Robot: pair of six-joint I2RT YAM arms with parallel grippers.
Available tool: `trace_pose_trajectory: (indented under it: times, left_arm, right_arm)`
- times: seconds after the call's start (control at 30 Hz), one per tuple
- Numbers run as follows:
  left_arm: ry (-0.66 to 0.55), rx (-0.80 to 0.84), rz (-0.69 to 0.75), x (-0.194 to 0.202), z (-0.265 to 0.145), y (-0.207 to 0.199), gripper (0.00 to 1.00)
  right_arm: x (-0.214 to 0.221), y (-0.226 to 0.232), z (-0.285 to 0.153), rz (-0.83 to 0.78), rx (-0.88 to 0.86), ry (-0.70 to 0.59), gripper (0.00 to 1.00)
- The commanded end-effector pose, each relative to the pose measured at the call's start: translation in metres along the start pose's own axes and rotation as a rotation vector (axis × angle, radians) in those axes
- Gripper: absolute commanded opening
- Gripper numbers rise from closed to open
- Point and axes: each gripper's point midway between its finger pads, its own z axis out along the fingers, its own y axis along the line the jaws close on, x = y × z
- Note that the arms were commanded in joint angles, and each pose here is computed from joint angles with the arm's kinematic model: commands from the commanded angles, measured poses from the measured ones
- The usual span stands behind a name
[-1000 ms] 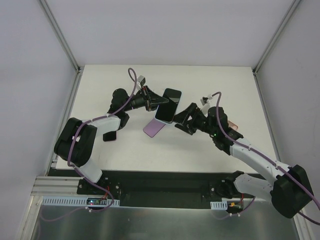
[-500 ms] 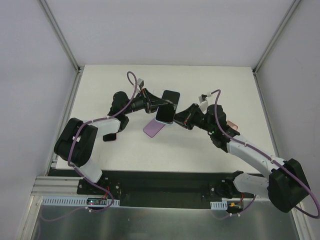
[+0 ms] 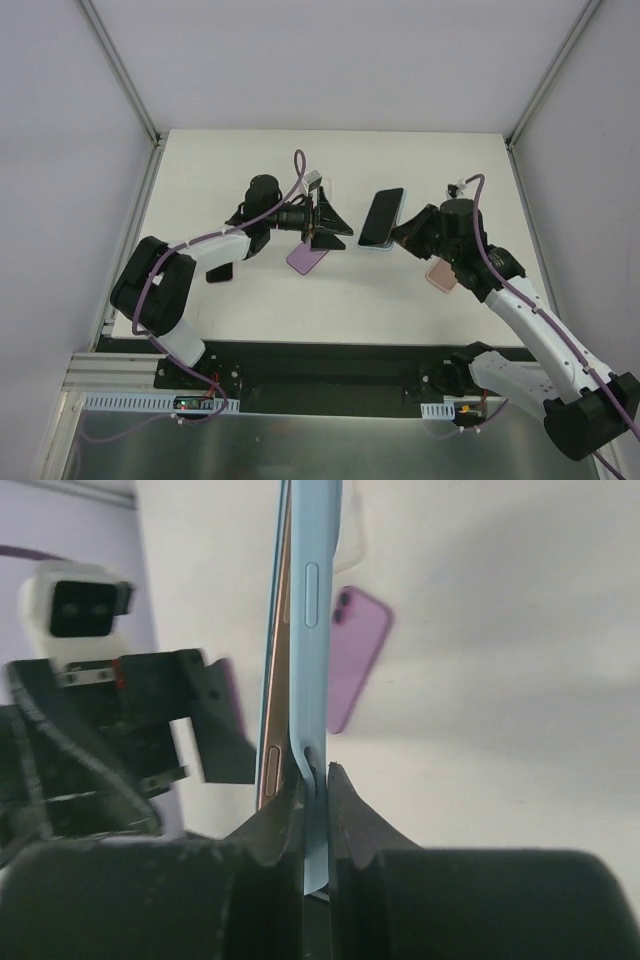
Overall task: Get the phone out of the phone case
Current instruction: Remove the phone case from the phone.
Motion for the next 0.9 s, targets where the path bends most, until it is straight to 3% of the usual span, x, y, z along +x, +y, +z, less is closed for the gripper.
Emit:
trace_pose_trajectory:
  times: [0.0, 0.13, 0.2, 0.33, 0.47, 0.87]
  left_arm:
    - [0.074, -0.063, 0.146, 0.012, -0.01, -0.015, 0.79]
    - [0.061, -0.138, 0.157, 0.007, -0.01, -0.004, 0.79]
    - [0.068, -0.16, 0.126, 0.008, -0.007, 0.005, 0.74]
    - [0.163, -0.188, 0.087, 0.033, 0.014, 0.018, 0.7]
    - [0.172, -0.254, 0.042, 0.039, 0.026, 0.041, 0.7]
    - [0.162, -0.433, -0.046, 0.031, 0.035, 0.097, 0.66]
  right_arm:
    - [-0.017, -0.031, -0.019, -0.102, 0.155, -0.077, 0.02]
    - [-0.006, -0.054, -0.02, -0.176, 0.259, -0.003, 0.01]
    - [0.002, -0.062, -0.013, -0.228, 0.284, 0.061, 0.01]
    - [0.025, -0.077, 0.0, -0.266, 0.326, 0.213, 0.01]
    - [0.04, -0.093, 0.017, -0.3, 0.373, 0.302, 0.01]
    - [0.079, -0.11, 0.05, -0.492, 0.477, 0.423, 0.01]
